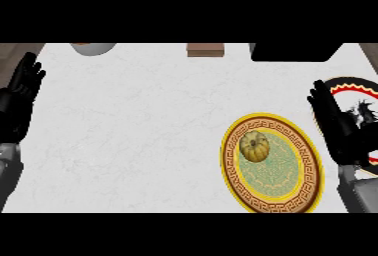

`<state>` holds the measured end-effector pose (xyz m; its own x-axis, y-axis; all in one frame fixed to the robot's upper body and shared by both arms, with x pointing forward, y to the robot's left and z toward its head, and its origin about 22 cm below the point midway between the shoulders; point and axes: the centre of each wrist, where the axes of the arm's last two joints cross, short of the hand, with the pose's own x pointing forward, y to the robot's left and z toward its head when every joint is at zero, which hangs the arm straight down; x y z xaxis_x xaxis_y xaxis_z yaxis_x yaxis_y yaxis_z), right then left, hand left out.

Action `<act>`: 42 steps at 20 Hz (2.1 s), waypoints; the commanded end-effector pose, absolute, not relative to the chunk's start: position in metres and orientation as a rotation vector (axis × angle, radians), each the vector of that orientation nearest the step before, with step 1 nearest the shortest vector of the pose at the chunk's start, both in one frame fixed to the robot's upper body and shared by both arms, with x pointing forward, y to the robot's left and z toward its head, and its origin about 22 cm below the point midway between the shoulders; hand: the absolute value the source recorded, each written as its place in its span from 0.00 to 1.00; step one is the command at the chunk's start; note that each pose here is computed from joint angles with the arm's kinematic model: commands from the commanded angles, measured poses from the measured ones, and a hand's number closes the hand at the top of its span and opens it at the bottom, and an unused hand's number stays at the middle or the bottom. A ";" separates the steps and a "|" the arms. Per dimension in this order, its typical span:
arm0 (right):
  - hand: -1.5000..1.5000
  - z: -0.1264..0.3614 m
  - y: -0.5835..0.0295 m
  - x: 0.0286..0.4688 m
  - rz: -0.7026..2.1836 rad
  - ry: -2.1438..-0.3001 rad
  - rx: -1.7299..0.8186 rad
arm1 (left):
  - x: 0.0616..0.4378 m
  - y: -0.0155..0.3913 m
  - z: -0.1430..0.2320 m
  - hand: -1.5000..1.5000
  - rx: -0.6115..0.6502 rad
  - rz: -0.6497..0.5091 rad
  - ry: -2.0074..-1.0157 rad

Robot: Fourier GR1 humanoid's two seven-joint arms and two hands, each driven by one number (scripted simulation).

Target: Pick the squash from the plate and place it in the plate

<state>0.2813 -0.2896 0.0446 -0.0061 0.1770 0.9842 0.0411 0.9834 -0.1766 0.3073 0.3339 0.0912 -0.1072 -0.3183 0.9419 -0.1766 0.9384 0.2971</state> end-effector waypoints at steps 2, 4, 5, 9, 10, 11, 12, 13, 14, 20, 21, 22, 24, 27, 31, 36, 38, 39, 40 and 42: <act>1.00 0.048 -0.240 0.303 0.233 -1.516 -0.119 | 0.300 0.318 0.067 0.50 0.387 -0.119 -1.581; 1.00 0.081 -0.211 0.312 0.337 -1.484 -0.089 | 0.287 0.297 0.024 0.50 0.323 -0.104 -1.469; 1.00 0.095 -0.205 0.324 0.374 -1.451 -0.083 | 0.287 0.287 0.019 0.50 0.305 -0.090 -1.413; 1.00 0.105 -0.275 0.313 1.077 -1.402 -0.735 | 0.280 0.291 0.010 0.50 0.258 -0.106 -1.362; 1.00 0.103 -0.278 0.312 1.179 -1.367 -0.829 | 0.280 0.283 0.007 0.50 0.236 -0.112 -1.350; 1.00 0.096 -0.269 0.310 1.169 -1.370 -0.890 | 0.274 0.278 -0.005 0.50 0.237 -0.070 -1.309; 1.00 0.076 -0.241 0.294 0.970 -1.488 -0.802 | 0.267 0.266 -0.011 0.50 0.231 -0.058 -1.284; 1.00 0.049 -0.211 0.286 0.749 -1.527 -0.703 | 0.262 0.279 -0.018 0.50 0.259 -0.028 -1.275; 1.00 0.053 -0.219 0.289 0.560 -1.508 -0.625 | 0.262 0.255 -0.020 0.50 0.242 -0.035 -1.283; 0.00 0.039 -0.229 0.263 0.775 -1.532 -0.304 | 0.253 0.244 -0.013 0.50 0.239 -0.027 -1.297; 0.00 0.054 -0.221 0.270 0.884 -1.469 -0.374 | 0.256 0.235 -0.012 0.50 0.219 -0.037 -1.299; 0.00 0.063 -0.223 0.275 0.945 -1.431 -0.401 | 0.248 0.258 -0.021 0.50 0.248 -0.033 -1.274; 0.00 0.085 -0.220 0.295 1.063 -1.372 -0.507 | 0.266 0.247 -0.010 0.50 0.245 -0.039 -1.289; 0.00 0.094 -0.207 0.291 1.217 -1.286 -0.665 | 0.255 0.249 -0.016 0.50 0.230 -0.043 -1.282; 0.00 0.128 -0.182 0.304 1.349 -1.143 -0.726 | 0.253 0.251 -0.019 0.50 0.229 -0.029 -1.277; 0.00 0.143 -0.158 0.331 1.450 -0.878 -0.667 | 0.246 0.252 -0.007 0.50 0.229 -0.050 -1.281; 0.00 0.113 -0.138 0.320 1.487 -0.796 -0.617 | 0.252 0.264 -0.018 0.50 0.243 -0.055 -1.271; 0.00 0.118 -0.149 0.328 1.485 -0.757 -0.592 | 0.240 0.245 -0.017 0.50 0.236 -0.057 -1.294; 0.00 0.114 -0.149 0.336 1.494 -0.735 -0.591 | 0.248 0.247 -0.014 0.50 0.232 -0.053 -1.278; 0.00 0.114 -0.129 0.323 1.528 -0.683 -0.583 | 0.258 0.236 -0.004 0.50 0.244 -0.029 -1.284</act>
